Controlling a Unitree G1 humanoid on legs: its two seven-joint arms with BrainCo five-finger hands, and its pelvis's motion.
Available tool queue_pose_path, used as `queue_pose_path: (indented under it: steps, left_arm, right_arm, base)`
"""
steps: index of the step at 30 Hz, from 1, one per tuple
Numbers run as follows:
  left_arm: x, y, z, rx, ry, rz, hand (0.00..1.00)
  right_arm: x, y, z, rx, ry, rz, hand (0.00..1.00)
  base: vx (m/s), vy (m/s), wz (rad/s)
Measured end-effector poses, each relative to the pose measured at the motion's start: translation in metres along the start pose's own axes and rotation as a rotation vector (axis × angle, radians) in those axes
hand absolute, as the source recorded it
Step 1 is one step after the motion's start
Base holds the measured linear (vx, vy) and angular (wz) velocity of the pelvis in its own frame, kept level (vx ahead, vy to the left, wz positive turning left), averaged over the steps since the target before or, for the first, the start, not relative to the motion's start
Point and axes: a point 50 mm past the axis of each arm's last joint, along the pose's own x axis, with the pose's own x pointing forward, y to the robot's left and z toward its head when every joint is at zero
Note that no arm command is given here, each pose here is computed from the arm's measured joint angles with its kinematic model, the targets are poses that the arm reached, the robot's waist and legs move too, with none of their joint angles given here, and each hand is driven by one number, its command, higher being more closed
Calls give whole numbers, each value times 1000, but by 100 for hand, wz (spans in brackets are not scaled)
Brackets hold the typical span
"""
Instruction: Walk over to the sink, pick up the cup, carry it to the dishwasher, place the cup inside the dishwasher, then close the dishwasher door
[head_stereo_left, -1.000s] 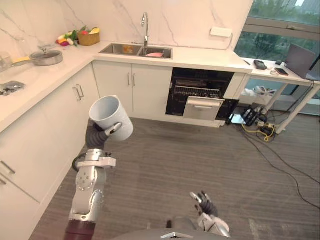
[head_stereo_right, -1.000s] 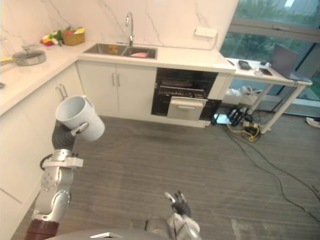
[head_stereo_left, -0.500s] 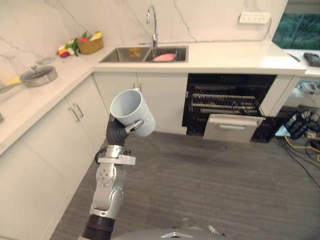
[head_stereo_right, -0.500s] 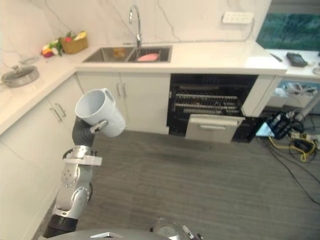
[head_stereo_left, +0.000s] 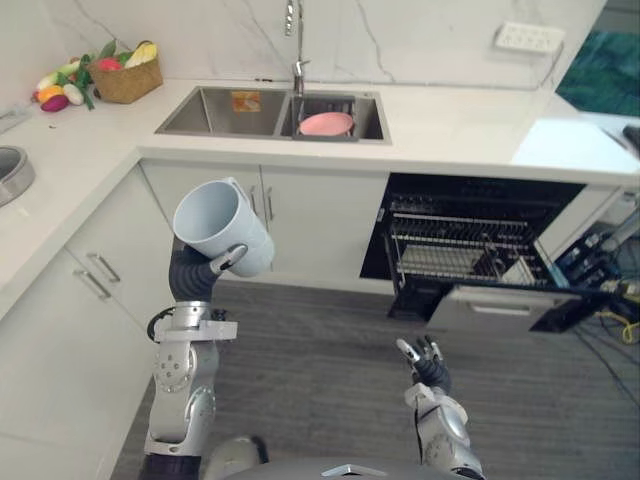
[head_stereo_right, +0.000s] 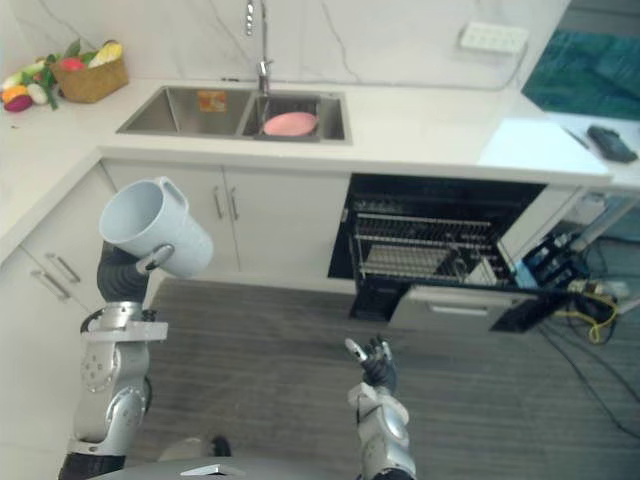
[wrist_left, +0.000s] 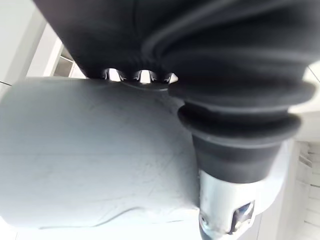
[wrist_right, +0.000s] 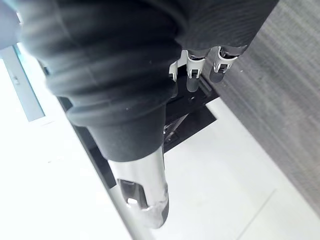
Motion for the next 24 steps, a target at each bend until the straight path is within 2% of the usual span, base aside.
queue_pose_path:
  steps: [3,8,11,16,19,22,24]
  left_arm:
    - [0,0,-1,17,12,-19,100]
    - [1,-8,6,12,-26,-55,100]
    - [-6,-14,14,46,-52,-84,100]
    - [-7,-34,8,-5,-52,-114,100]
    - [-8,-38,8,-19,-57,-101,100]
    - [-8,-37,10,-17,-72,-103,100]
    - [-10,-34,10,-11,-67,-86,100]
  right_arm:
    - [-2,6,-2,-12,3,22,0]
    - [-22,35,19,75,-141,130,0]
    - [-37,45,30,39,-204,208,0]
    - [-39,67,48,-19,-301,312,0]
    - [-53,84,77,-51,-500,347,0]
    - [-63,88,102,-4,-658,348,0]
    - [-65,91,106,-23,-690,341,0]
  base:
    - [366,139,-3]
    - [228,-28,-15]
    - [340,-150,-3]
    - [404,-208,4]
    - [350,-100,-44]
    - [438,-20,-50]
    - [421,104,-79]
